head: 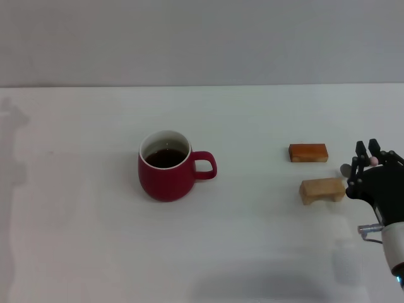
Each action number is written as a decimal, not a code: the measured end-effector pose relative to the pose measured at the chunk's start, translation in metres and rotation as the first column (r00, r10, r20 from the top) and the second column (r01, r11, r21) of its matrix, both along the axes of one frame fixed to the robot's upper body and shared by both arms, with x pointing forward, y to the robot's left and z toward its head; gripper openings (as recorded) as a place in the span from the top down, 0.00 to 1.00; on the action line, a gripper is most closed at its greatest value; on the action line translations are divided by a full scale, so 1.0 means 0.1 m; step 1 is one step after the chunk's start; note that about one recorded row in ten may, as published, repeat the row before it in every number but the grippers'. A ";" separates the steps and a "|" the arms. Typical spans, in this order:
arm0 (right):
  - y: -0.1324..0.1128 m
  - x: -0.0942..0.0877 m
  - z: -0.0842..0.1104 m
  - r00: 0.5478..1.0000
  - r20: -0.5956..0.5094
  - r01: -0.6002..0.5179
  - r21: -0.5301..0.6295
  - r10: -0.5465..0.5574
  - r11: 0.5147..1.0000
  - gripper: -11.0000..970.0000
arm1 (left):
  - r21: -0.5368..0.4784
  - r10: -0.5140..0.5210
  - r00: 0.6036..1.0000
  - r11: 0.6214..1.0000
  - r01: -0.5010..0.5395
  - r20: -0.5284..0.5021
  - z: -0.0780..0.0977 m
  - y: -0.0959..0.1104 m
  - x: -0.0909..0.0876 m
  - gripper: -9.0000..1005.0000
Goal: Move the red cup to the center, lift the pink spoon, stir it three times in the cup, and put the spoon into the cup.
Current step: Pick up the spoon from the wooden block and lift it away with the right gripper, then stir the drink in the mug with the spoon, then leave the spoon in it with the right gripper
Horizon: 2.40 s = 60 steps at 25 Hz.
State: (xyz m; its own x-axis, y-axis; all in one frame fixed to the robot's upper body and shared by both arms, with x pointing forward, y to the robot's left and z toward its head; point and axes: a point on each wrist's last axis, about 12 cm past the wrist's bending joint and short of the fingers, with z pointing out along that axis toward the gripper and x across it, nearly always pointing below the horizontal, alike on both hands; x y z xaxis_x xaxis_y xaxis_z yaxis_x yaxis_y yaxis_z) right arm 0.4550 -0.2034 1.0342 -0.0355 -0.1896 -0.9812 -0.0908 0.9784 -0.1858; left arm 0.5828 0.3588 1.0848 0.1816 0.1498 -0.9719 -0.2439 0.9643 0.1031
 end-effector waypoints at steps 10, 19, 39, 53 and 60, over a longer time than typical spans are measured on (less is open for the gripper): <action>-0.02 0.04 0.07 0.999 0.022 0.026 -0.025 -0.025 0.999 0.86 | 0.001 -0.002 1.000 1.000 0.002 -0.003 0.00 0.00 0.00 0.94; -0.04 0.07 0.17 0.997 0.055 0.054 -0.029 -0.053 0.998 0.86 | 0.001 0.001 1.000 1.000 -0.001 -0.009 -0.02 0.00 -0.02 0.94; 0.29 0.47 0.50 0.987 0.162 0.006 0.028 -0.010 1.000 0.85 | -0.002 -0.007 1.000 1.000 0.007 -0.016 -0.04 -0.03 -0.02 0.94; 0.57 0.90 0.71 0.987 0.133 -0.098 0.055 0.090 0.994 0.85 | 0.005 -0.030 0.999 1.000 0.031 -0.028 -0.06 -0.08 0.00 0.93; 0.83 1.02 0.82 0.971 0.099 -0.223 0.054 0.217 0.973 0.86 | 0.005 -0.031 0.999 0.999 0.032 -0.028 -0.06 -0.09 0.00 0.93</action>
